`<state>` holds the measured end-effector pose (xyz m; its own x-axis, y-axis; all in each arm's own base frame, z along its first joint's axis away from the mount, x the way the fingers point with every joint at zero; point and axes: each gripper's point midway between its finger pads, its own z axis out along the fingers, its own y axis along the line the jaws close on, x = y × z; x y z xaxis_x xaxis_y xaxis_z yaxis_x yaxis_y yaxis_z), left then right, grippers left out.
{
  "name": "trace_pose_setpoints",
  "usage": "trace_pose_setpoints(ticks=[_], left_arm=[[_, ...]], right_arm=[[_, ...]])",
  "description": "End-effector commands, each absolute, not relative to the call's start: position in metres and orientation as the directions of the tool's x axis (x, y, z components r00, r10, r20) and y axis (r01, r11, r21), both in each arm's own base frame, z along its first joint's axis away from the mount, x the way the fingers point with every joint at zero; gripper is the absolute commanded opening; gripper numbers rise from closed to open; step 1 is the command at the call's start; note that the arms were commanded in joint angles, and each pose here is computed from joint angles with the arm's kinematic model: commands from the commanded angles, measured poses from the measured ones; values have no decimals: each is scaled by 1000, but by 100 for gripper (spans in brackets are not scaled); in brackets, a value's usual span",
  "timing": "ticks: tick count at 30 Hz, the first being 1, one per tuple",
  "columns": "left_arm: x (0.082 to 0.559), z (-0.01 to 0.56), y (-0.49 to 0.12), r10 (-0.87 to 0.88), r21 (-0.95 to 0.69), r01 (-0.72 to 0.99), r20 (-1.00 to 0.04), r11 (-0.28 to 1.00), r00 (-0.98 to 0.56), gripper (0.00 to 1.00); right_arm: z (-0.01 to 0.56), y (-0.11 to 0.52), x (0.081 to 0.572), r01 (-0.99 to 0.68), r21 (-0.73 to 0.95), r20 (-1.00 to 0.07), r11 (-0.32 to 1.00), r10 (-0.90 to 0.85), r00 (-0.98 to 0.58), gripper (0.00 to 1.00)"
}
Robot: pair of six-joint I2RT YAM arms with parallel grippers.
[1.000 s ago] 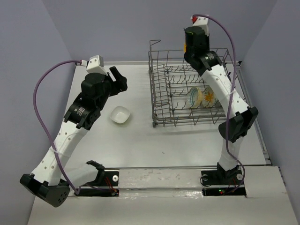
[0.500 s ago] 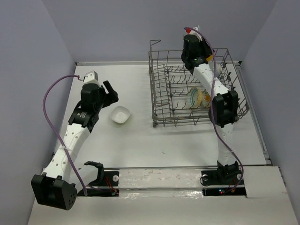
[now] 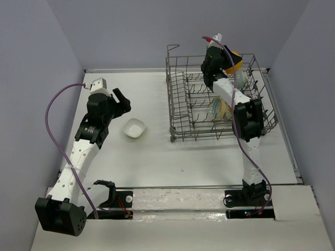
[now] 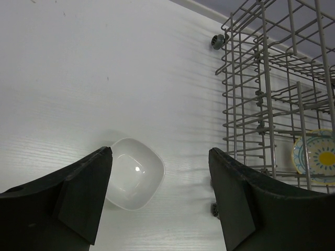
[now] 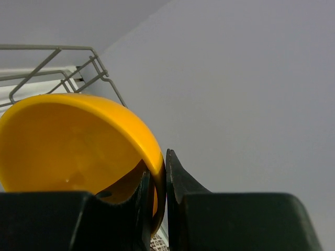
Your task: Load the bowls into the dish rack
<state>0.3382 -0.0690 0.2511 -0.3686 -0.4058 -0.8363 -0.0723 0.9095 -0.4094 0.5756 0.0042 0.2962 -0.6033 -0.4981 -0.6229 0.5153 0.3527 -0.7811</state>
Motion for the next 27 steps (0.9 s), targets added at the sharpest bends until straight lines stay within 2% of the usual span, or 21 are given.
trace_pose_setpoints(ticks=[1,15,27], left_arm=[[340,263,-70,-413,-424,-42,-849,905,-329,83],[340,260,-72,-416,-430,-37,-844,902,-339,84],[340,256,-73,-415,-431,-36,-839,902,-351,84]], right_arm=[[311,3,570,605,-720,-687,340,-471,-553,1],[272,39,580,515,-790,-607,332,-541,-582,1],[258,40,585,497,-814,-573,301,-559,-600,1]])
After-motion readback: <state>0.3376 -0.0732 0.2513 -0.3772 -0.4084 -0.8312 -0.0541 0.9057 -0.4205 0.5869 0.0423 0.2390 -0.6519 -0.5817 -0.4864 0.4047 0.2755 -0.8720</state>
